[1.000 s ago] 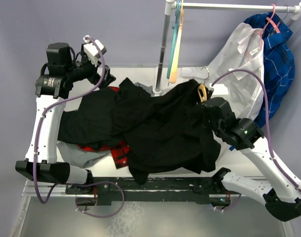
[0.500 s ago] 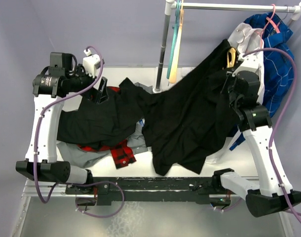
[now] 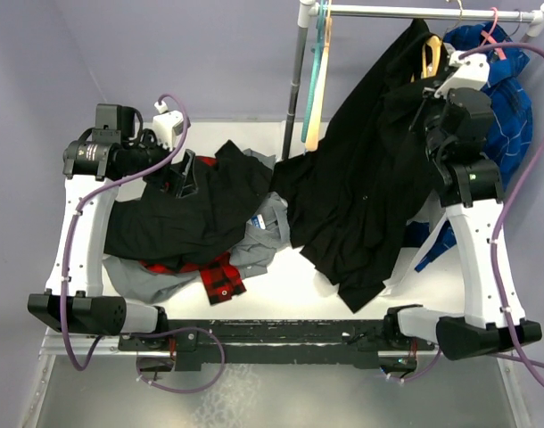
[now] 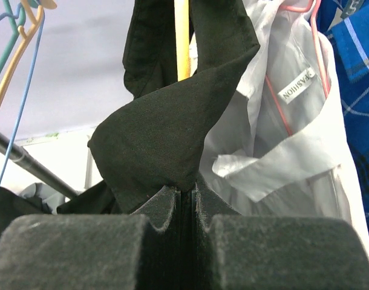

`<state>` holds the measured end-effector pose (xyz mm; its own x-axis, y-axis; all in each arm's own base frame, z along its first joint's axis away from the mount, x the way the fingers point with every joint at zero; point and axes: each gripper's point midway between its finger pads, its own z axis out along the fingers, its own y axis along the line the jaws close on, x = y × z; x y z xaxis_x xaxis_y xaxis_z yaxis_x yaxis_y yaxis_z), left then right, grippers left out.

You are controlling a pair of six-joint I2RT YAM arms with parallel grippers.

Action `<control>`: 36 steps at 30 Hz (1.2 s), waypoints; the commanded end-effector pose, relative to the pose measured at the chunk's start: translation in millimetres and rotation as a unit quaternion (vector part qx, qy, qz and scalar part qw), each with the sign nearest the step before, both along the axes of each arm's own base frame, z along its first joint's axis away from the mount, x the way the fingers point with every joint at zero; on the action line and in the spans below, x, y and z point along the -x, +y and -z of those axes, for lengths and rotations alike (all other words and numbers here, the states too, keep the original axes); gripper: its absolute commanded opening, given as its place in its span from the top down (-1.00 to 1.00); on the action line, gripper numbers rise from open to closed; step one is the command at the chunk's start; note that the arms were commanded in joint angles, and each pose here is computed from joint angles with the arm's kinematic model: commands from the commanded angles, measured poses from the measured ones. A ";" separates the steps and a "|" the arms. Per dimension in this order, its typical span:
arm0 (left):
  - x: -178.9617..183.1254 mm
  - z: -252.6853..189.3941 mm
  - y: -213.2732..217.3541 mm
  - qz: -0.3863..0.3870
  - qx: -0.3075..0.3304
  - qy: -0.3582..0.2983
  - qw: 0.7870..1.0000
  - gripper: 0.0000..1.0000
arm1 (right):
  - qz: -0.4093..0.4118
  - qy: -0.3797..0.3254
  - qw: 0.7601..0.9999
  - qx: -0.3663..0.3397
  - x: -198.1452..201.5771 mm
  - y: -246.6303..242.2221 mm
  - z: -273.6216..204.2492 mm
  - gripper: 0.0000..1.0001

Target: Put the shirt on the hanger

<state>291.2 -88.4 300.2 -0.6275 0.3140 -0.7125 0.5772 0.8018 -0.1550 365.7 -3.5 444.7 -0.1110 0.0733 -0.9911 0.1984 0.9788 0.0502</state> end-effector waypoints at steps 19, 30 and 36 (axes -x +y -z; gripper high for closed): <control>-7.5 -1.2 -1.2 -0.014 0.012 -0.008 1.000 -0.98 | 0.011 -0.047 0.999 -0.008 -67.8 -28.0 -30.0 1.00; -21.9 -3.4 16.4 -0.068 -0.019 -0.025 0.997 -0.98 | -0.018 -0.014 0.999 -0.035 -70.8 -15.2 10.6 1.00; -23.5 -1.8 19.9 -0.073 -0.023 -0.025 0.997 -0.98 | -0.026 -0.019 0.999 -0.037 -59.4 -12.4 8.3 0.76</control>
<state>305.6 -73.8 294.9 -0.6517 0.2784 -0.7055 0.4888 0.8654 -0.1101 438.2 -20.5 398.1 -0.1951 0.1269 -0.9725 0.1795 0.9795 0.0918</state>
